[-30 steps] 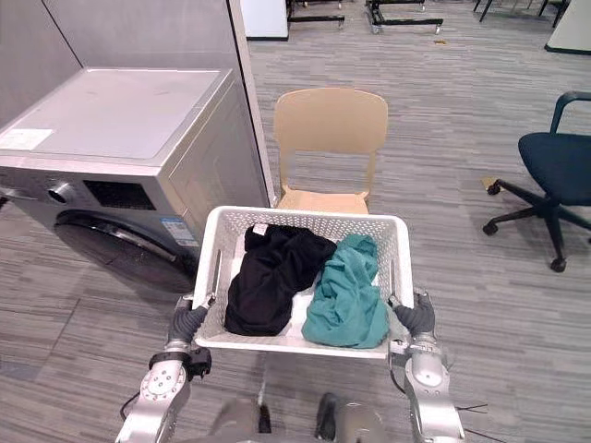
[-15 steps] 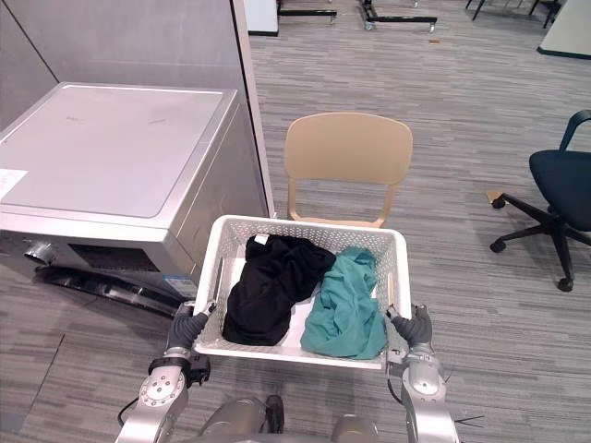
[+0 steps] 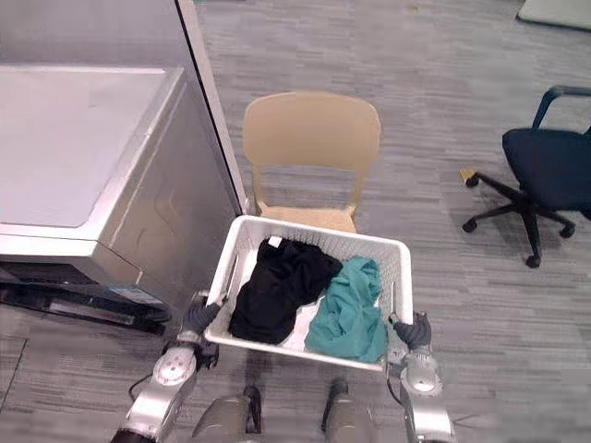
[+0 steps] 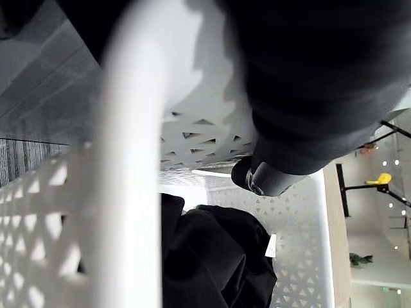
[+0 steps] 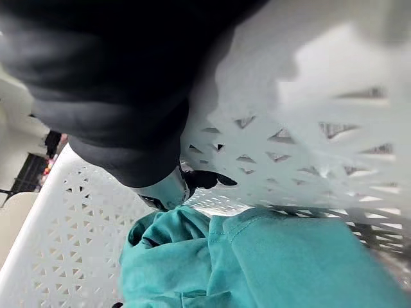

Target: Pick up the laundry basket with both hands and put the clothes into the washing machine.

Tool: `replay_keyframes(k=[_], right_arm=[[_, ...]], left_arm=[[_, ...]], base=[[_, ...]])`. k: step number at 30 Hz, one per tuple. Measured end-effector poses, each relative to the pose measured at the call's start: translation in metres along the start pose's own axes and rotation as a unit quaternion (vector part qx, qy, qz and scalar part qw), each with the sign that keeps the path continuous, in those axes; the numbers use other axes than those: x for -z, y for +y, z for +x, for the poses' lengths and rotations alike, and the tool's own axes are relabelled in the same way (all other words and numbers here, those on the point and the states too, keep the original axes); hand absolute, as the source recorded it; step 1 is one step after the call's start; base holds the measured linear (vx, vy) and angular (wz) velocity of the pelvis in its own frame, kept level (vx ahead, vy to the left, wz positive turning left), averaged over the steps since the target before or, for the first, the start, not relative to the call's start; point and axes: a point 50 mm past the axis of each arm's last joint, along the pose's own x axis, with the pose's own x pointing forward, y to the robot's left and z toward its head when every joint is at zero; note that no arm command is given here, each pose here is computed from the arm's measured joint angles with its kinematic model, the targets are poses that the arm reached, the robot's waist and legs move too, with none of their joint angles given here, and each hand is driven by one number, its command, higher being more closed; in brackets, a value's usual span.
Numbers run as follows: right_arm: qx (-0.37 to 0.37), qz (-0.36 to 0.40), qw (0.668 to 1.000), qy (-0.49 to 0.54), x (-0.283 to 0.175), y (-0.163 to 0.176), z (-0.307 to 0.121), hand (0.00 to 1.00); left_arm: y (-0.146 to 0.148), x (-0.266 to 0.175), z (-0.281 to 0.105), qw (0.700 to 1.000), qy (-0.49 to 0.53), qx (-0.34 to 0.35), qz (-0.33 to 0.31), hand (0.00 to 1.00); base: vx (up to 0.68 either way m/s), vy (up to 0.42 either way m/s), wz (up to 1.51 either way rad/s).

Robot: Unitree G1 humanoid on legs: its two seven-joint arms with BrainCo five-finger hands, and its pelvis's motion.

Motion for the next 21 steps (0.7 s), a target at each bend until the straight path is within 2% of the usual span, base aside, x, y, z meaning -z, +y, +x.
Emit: replay_keyframes(k=[5,8,12,13,14,21], right_arm=[[0.018,0.021,0.995,-0.094,-0.081,0.005,0.051,1.0],[0.021,0.045,0.986,-0.157,-0.155,0.014,0.077,1.0],[0.009,0.09,0.963,-0.252,-0.248,0.028,0.075,1.0],[0.01,0.095,0.961,-0.261,-0.256,0.028,0.073,1.0],[0.012,0.104,0.957,-0.271,-0.266,0.028,0.071,0.0],[0.005,0.15,0.944,-0.293,-0.295,0.034,0.063,0.0]], left_arm=[[0.009,-0.074,0.057,0.995,-0.096,-0.036,0.012,1.0],[0.025,-0.129,0.092,0.988,-0.134,-0.076,0.002,1.0],[0.055,-0.21,0.106,0.968,-0.216,-0.123,-0.016,1.0],[0.058,-0.217,0.105,0.966,-0.227,-0.126,-0.019,1.0],[0.06,-0.226,0.105,0.962,-0.239,-0.129,-0.022,0.0],[0.064,-0.235,0.107,0.955,-0.232,-0.164,-0.089,0.0]], base=[[-0.19,-0.016,0.14],[-0.16,-0.019,0.03],[-0.05,-0.012,-0.07],[-0.01,-0.016,-0.04],[0.03,-0.008,0.02],[0.08,0.011,-0.02]])
